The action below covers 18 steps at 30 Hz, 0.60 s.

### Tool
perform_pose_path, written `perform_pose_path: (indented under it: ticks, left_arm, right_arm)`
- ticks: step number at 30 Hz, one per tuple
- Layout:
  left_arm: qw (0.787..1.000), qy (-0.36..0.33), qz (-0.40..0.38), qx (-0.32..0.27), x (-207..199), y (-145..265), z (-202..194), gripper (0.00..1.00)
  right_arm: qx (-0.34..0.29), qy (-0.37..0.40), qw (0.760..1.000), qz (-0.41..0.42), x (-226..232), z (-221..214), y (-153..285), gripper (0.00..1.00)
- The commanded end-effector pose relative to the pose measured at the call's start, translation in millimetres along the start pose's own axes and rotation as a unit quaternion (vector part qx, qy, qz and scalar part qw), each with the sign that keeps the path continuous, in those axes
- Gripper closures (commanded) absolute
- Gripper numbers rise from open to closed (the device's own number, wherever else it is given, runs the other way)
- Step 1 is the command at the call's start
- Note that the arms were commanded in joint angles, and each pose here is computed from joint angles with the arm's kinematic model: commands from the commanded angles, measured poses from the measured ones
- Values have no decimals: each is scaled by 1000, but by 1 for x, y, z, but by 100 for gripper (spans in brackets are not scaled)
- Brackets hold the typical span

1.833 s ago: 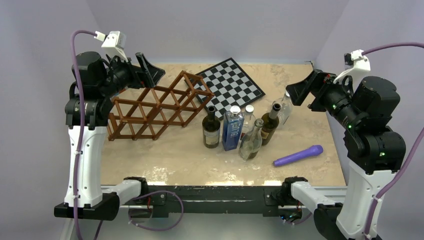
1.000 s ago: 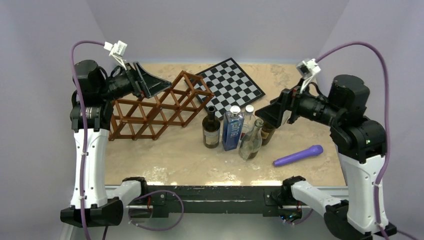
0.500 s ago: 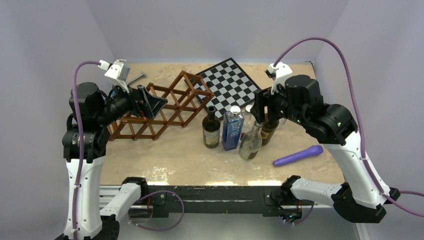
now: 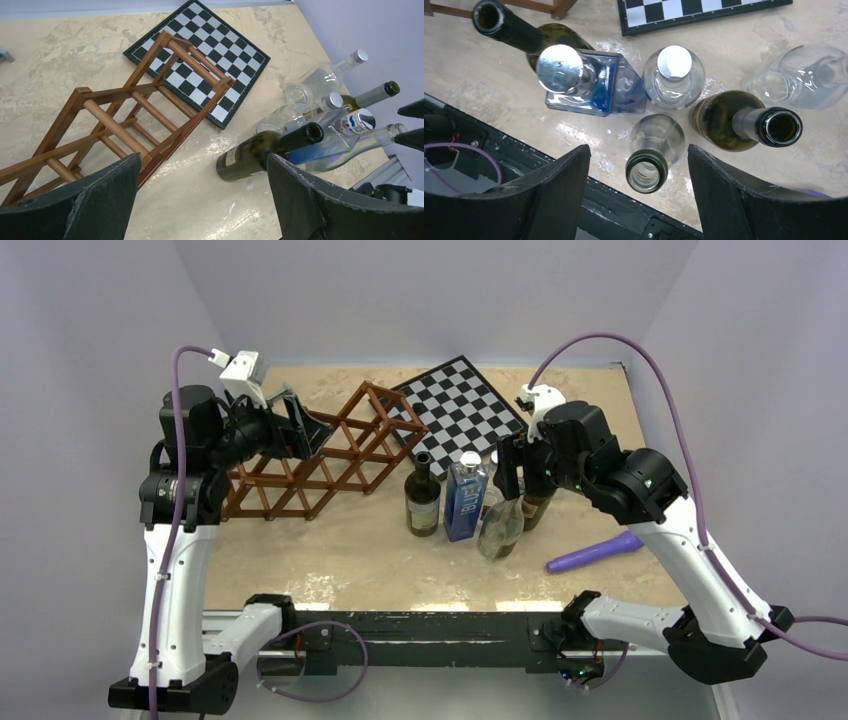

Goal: Put the wine bottle on the wine rack

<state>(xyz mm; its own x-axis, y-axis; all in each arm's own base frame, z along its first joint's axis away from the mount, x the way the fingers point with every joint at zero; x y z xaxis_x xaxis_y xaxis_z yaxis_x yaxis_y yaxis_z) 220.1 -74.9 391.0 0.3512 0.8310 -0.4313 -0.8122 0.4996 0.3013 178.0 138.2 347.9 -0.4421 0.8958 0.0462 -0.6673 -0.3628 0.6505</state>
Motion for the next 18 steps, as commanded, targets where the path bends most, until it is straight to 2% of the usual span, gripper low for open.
perform_pose_path:
  ticks: [1,6,13,18]
  left_arm:
    - [999,0,27,-31,1,3,18,1]
    - [996,24,84,-31,14,1,19,1]
    - [994,26,101,-32,17,4,19,1]
    - [989,28,138,-37,25,10,17,1]
  right_arm:
    - [-64,5,997,43,14,22,13,25]
    - [-88,33,993,68,24,34,16,24]
    - [-114,84,986,86,39,48,14,17]
    - [-106,99,986,79,42,51,6,14]
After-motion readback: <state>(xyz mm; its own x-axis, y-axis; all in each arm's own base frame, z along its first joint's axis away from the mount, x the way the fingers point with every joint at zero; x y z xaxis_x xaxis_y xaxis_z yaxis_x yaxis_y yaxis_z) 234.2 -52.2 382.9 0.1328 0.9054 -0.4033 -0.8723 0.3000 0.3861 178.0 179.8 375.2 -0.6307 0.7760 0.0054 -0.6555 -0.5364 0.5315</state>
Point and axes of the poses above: each gripper's point midway between its finger pads, its own y axis back along the fingers, its own x axis along the line the jaws close on, z = x × y, the point moved 5 cm from there along y, back along the fingers, and after that the axes turned 6 degrees about y, right-handed, at the moved point
